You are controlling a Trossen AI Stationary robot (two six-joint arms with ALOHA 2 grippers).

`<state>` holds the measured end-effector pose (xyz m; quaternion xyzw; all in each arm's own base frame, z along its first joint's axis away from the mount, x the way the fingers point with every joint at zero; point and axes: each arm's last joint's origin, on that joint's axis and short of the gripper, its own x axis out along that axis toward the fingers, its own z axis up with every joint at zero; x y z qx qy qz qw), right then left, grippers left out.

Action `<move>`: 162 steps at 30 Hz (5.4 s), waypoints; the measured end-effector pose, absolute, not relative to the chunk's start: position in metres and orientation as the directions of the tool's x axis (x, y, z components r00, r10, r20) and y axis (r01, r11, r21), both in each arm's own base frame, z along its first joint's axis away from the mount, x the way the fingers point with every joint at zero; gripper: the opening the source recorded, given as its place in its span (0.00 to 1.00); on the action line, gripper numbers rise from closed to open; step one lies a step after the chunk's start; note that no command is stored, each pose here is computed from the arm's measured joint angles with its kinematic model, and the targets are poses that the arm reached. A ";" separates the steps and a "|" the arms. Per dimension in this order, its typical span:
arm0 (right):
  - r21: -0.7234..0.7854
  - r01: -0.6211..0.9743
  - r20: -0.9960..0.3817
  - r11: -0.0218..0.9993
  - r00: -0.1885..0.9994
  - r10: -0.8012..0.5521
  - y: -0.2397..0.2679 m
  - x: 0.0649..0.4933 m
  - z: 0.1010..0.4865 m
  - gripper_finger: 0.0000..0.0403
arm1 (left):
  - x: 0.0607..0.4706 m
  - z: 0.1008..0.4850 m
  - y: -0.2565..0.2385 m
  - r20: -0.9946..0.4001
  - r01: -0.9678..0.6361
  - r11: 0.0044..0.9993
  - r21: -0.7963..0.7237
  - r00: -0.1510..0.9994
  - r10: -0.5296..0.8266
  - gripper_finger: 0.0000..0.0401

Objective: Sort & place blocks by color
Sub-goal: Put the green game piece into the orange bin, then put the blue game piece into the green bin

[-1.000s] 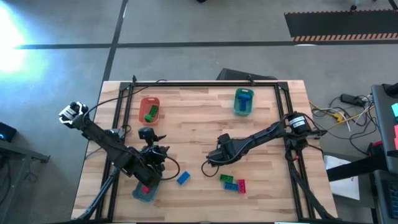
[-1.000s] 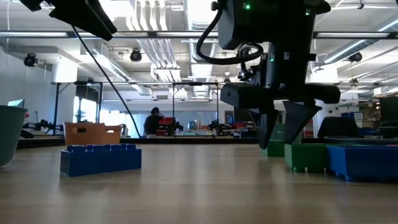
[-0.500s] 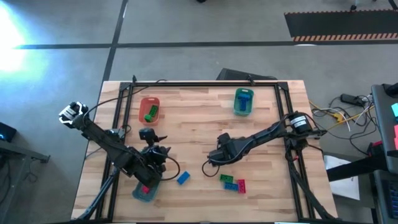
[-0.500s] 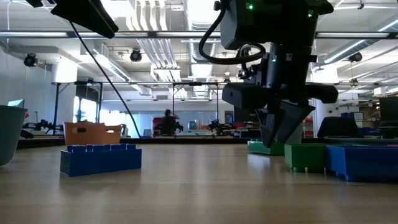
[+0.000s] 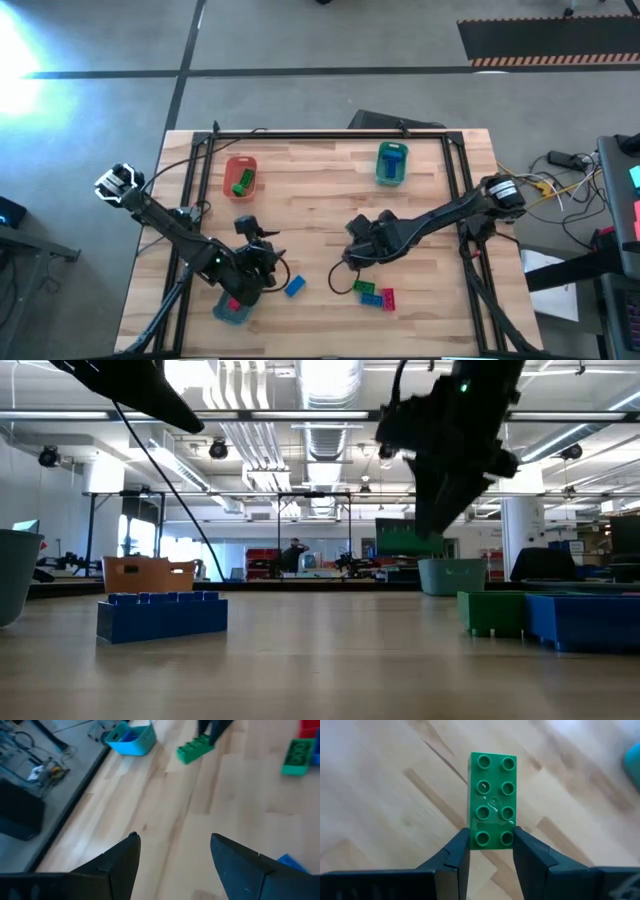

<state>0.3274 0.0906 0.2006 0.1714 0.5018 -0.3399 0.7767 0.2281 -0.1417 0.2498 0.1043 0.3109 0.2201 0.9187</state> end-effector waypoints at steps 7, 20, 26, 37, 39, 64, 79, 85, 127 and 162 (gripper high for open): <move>-0.112 0.625 -0.801 0.772 0.402 -0.442 0.098 0.318 0.228 0.27 | 0.238 0.251 -0.150 -0.471 -0.306 0.919 0.248 0.791 0.390 0.56; -0.105 0.217 -0.350 0.970 0.905 -0.241 0.148 0.312 0.247 0.27 | 0.259 0.257 -0.147 -0.085 -0.167 0.980 0.103 0.981 0.176 0.56; -0.088 0.096 -0.162 0.991 0.981 -0.110 0.149 0.310 0.244 0.27 | 0.263 0.254 -0.133 0.017 -0.062 0.998 0.023 0.998 0.062 0.56; -0.145 0.024 -0.100 0.989 0.994 -0.039 0.149 0.314 0.249 0.27 | 0.277 0.258 -0.122 0.128 0.029 0.999 -0.015 0.991 -0.027 0.56; -0.147 0.024 -0.098 0.989 0.994 -0.039 0.149 0.314 0.250 0.27 | 0.279 0.258 -0.122 0.158 0.025 1.000 -0.009 0.987 -0.023 0.55; -0.209 0.322 -0.176 0.923 0.916 -0.360 0.131 0.300 0.254 0.58 | 0.281 0.241 -0.093 -0.042 -0.416 0.896 0.156 0.903 0.427 0.31; -0.071 0.439 -0.318 0.896 0.841 -0.437 0.120 0.279 0.250 0.64 | 0.239 0.216 0.049 -0.281 -0.894 0.296 0.336 0.205 0.937 0.31; -0.069 0.440 -0.336 0.896 0.835 -0.436 0.122 0.282 0.243 0.63 | 0.208 0.201 0.092 -0.527 -0.935 0.226 0.273 0.051 0.849 0.31; -0.215 0.379 -0.417 0.900 0.798 -0.436 0.117 0.272 0.239 0.61 | 0.270 0.248 -0.096 -0.680 -0.433 0.894 -0.112 0.690 0.249 0.63; -0.206 0.280 -0.478 0.937 0.807 -0.347 0.119 0.271 0.236 0.63 | 0.342 0.174 -0.180 -0.970 -0.667 0.744 -0.048 0.210 0.125 0.63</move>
